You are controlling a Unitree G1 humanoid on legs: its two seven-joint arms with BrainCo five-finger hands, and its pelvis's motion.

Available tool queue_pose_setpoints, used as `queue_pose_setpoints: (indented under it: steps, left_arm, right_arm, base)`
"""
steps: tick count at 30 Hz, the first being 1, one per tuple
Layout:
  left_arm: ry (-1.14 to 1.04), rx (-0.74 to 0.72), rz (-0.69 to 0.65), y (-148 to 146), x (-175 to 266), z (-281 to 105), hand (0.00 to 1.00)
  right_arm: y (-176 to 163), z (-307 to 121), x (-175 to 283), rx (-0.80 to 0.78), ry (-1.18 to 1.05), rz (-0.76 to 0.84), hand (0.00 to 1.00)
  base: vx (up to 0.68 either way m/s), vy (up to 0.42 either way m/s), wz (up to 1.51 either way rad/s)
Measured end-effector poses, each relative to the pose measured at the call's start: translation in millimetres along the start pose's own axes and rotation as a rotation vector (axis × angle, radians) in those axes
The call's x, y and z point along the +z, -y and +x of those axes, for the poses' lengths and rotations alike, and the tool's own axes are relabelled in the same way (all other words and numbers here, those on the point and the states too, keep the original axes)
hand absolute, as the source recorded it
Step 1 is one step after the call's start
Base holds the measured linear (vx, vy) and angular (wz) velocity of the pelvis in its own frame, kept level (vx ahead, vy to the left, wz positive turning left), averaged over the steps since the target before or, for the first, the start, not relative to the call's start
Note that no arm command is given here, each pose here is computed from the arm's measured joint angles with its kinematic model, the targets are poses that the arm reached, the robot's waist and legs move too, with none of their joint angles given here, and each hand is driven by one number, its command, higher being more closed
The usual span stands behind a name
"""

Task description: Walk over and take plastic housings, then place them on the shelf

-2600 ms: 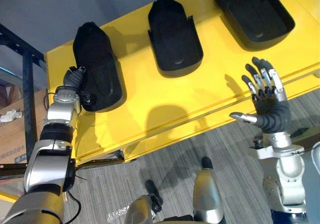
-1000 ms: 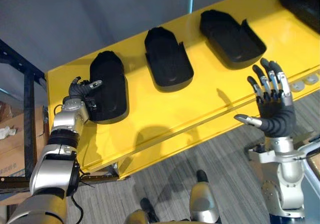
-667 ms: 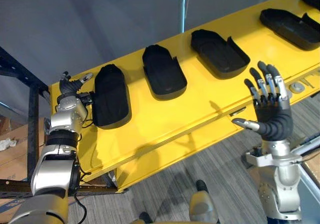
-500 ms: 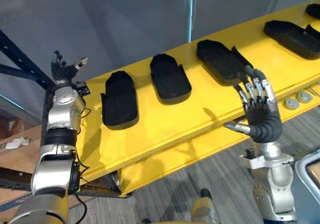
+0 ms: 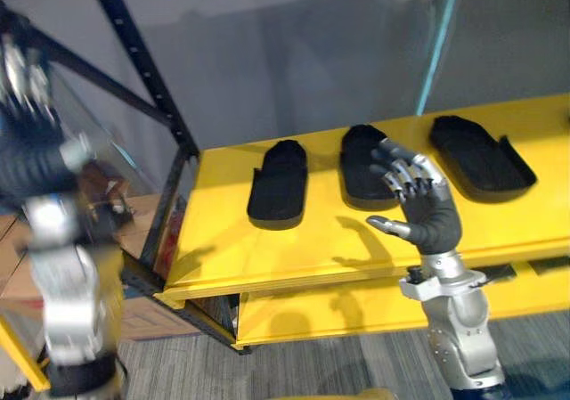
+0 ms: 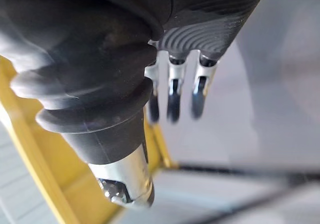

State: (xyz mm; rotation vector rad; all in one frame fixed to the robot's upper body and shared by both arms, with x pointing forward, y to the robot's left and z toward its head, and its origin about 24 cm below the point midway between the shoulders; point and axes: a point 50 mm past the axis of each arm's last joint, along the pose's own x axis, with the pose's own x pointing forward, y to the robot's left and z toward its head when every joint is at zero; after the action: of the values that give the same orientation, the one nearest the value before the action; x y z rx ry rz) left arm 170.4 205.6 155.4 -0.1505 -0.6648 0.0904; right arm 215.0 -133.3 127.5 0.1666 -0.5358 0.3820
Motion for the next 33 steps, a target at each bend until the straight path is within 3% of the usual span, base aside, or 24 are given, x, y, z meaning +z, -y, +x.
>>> queue_pose_setpoints:
  steps: [3,6,16,26,33]
  left_arm:
    - [-0.178,-0.133,-0.129,23.3,-24.5,-28.1,0.00]
    - [-0.333,-0.178,-0.212,35.4,-49.2,-52.2,0.00]
    - [-0.510,-0.078,-0.164,33.0,-82.5,-85.0,0.00]
    - [-0.506,-0.130,-0.192,49.8,-85.1,-86.8,0.00]
    - [-0.524,-0.127,-0.196,51.0,-88.2,-89.5,0.00]
  right_arm:
    - [-16.5,-4.6,-25.3,-0.007,-0.119,0.074,1.00]
    - [-27.2,-12.1,-47.4,-0.033,-0.224,0.104,1.00]
    - [-28.5,-26.1,-104.9,-0.167,-0.478,0.059,1.00]
    - [-30.3,9.0,-109.9,-0.282,-0.373,-0.016,1.00]
    - [-11.4,25.1,-108.6,-0.408,-0.335,-0.078,1.00]
  base:
    - [-0.02,-0.014,0.41]
    - [0.02,0.002,0.07]
    - [0.04,-0.009,0.17]
    - [-0.03,-0.005,0.12]
    - [0.00,-0.005,0.02]
